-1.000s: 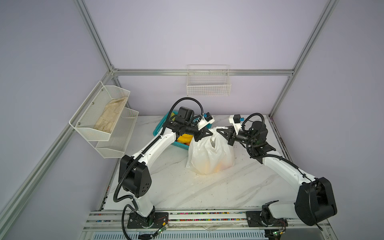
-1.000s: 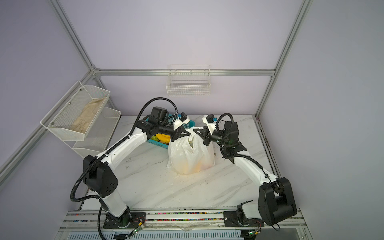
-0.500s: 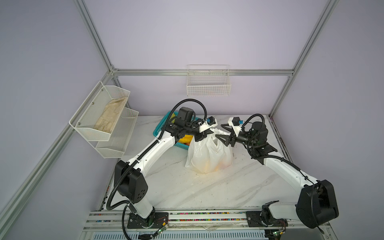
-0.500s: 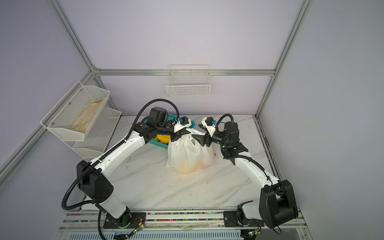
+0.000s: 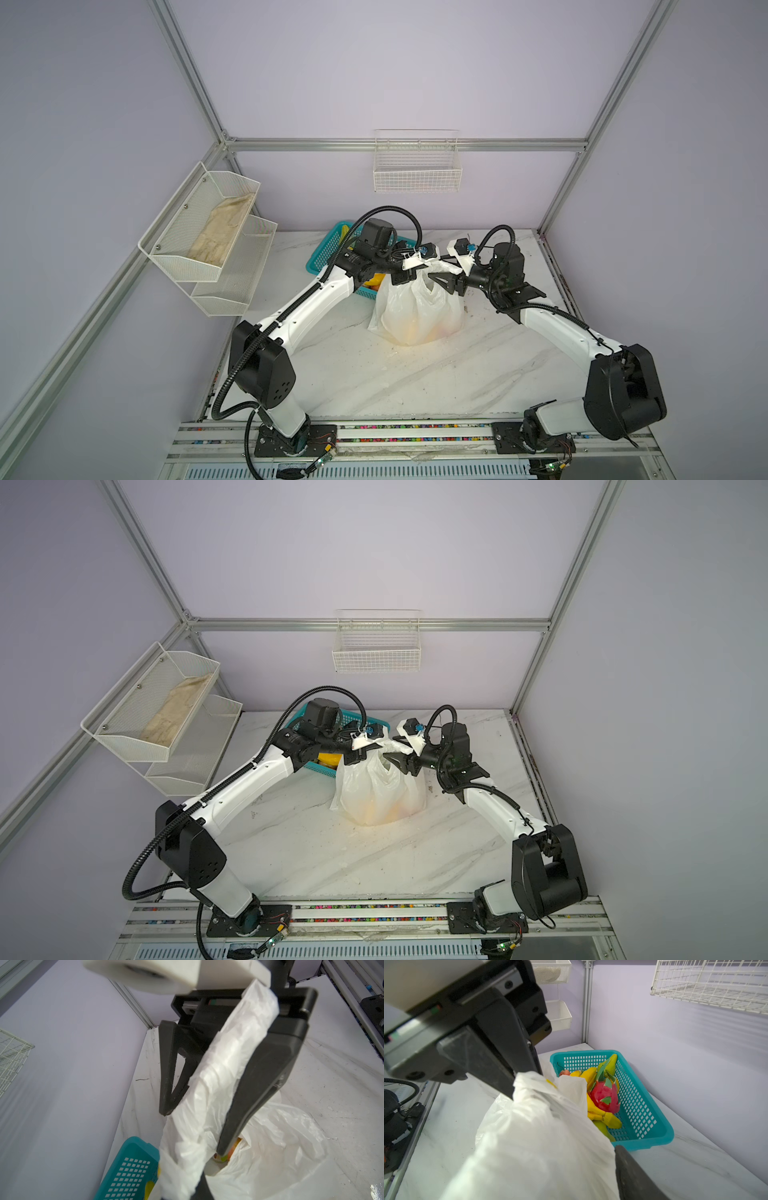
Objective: Place the fake fruits into the plastic bag and tie a complex knot
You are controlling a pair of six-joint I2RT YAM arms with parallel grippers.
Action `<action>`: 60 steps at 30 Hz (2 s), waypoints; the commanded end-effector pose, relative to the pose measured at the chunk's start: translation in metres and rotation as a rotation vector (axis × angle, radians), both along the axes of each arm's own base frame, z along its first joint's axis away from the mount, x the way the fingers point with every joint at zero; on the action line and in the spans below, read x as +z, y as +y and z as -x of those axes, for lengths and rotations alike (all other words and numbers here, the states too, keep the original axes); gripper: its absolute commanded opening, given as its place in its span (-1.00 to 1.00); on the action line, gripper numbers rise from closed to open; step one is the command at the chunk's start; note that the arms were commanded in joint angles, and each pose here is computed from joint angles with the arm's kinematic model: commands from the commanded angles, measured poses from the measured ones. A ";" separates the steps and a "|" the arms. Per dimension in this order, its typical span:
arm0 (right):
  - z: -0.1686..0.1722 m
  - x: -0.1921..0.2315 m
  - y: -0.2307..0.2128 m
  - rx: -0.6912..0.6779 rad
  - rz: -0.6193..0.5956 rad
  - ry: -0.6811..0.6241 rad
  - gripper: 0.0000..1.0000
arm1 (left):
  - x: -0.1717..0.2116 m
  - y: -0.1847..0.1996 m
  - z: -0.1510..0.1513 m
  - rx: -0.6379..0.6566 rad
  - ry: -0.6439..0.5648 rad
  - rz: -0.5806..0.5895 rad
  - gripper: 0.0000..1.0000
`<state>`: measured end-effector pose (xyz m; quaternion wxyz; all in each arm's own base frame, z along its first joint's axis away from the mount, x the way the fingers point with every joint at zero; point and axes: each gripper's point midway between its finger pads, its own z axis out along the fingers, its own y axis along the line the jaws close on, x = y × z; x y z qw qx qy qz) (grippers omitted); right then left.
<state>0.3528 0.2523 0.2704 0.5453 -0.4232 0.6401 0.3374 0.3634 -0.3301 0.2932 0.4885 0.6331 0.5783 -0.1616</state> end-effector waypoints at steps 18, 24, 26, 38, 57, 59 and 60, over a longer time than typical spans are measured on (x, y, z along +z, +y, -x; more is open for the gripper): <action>-0.006 0.014 0.010 -0.027 -0.015 -0.043 -1.00 | 0.007 0.007 0.011 0.059 0.044 0.048 -0.84; -0.003 0.022 0.007 -0.052 -0.035 -0.061 -1.00 | -0.008 0.025 0.009 0.132 0.105 0.039 -0.43; 0.001 0.026 0.008 -0.033 -0.048 -0.068 -1.00 | -0.014 0.028 0.005 0.144 0.116 0.025 -0.37; -0.010 0.026 -0.002 -0.125 -0.015 -0.071 -0.78 | 0.003 0.022 0.006 0.121 0.148 0.104 -1.00; -0.017 0.033 0.012 -0.162 -0.068 -0.059 -0.67 | 0.017 0.010 0.024 0.022 0.220 0.231 -1.00; -0.019 0.036 0.013 -0.170 -0.092 -0.056 -0.68 | 0.019 0.009 0.027 0.008 0.228 0.251 -1.00; -0.020 0.037 0.012 -0.175 -0.104 -0.055 -0.71 | 0.018 0.008 0.029 0.007 0.231 0.258 -1.00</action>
